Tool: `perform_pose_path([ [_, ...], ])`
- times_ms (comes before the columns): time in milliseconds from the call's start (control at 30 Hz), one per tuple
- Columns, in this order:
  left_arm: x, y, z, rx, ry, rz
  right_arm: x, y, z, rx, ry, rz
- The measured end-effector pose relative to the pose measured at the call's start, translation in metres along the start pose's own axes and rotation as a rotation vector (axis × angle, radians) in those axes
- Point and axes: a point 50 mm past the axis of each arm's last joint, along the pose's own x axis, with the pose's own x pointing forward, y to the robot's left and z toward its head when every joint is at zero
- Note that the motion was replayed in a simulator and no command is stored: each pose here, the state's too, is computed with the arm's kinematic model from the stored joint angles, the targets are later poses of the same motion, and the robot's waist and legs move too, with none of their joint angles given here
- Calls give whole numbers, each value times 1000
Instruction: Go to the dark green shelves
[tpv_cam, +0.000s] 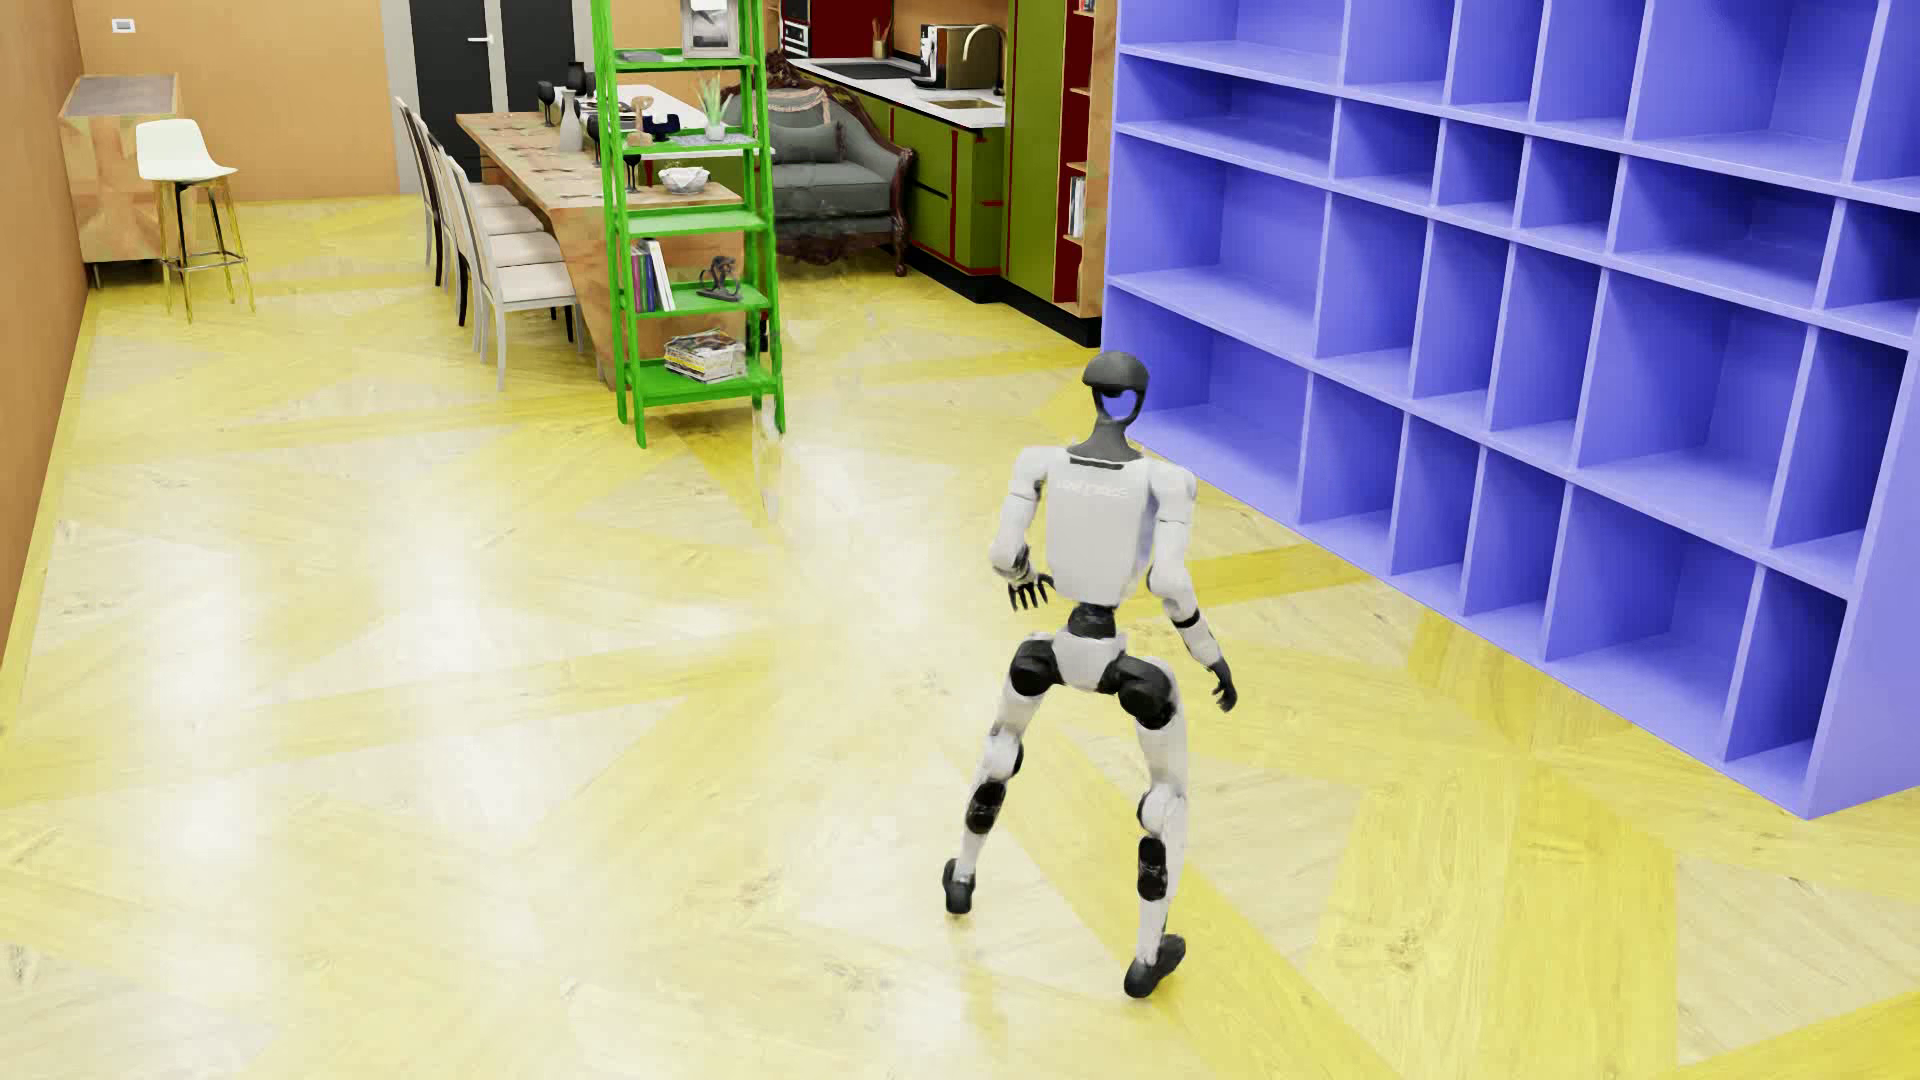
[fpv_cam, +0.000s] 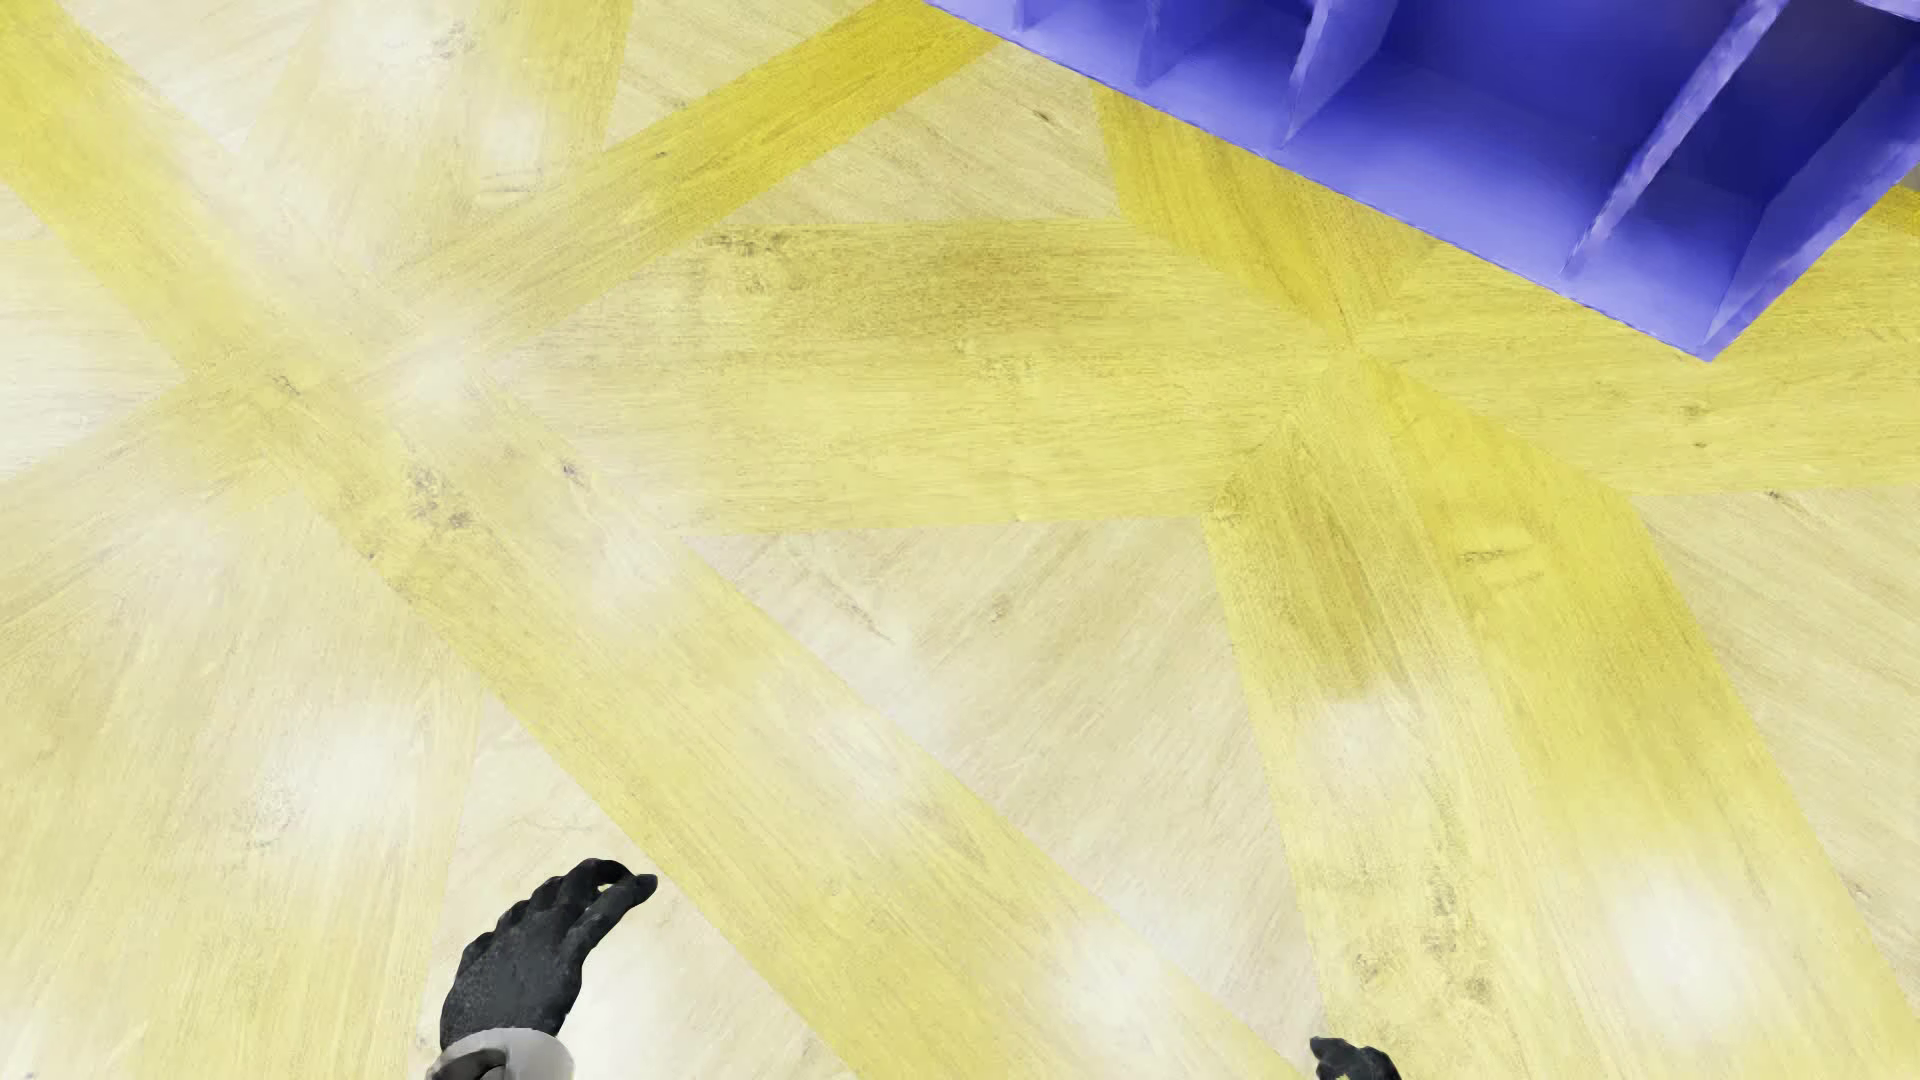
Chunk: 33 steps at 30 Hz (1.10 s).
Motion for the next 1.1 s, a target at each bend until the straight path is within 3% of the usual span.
perform_pose_path([
  [67, 3, -20, 2, 34, 1, -122, -5, 8, -38, -32, 155, 85],
  [233, 0, -76, -38, -163, 354, -329, -14, 5, -77, -19, 311, 113],
  [333, -17, -103, -74, 1, 526, -619, -9, 11, -54, 45, 227, 114],
  [400, -21, -99, -90, 99, 521, -744, -6, 15, -34, 37, 128, 125],
  [467, -7, -77, -91, 105, 461, -665, -6, 17, -21, 47, 64, 113],
  [533, 18, -47, -68, 63, 335, -442, -9, 14, -24, 54, 66, 92],
  [633, 47, 2, -3, 15, 54, -154, -20, 10, -50, 106, 162, 37],
  [767, 60, 51, 79, 91, -297, -15, -42, 31, -75, 163, 248, 100],
  [900, 83, 76, 137, 296, -399, 26, -73, 60, -95, 229, 356, 176],
  [967, 97, 56, 143, 302, -312, -20, -93, 80, -111, 228, 457, 240],
  [1033, 101, 13, 111, 271, -105, -170, -111, 96, -126, 215, 560, 330],
  [1100, 84, -34, 52, 270, 108, -340, -109, 98, -131, 178, 602, 382],
])
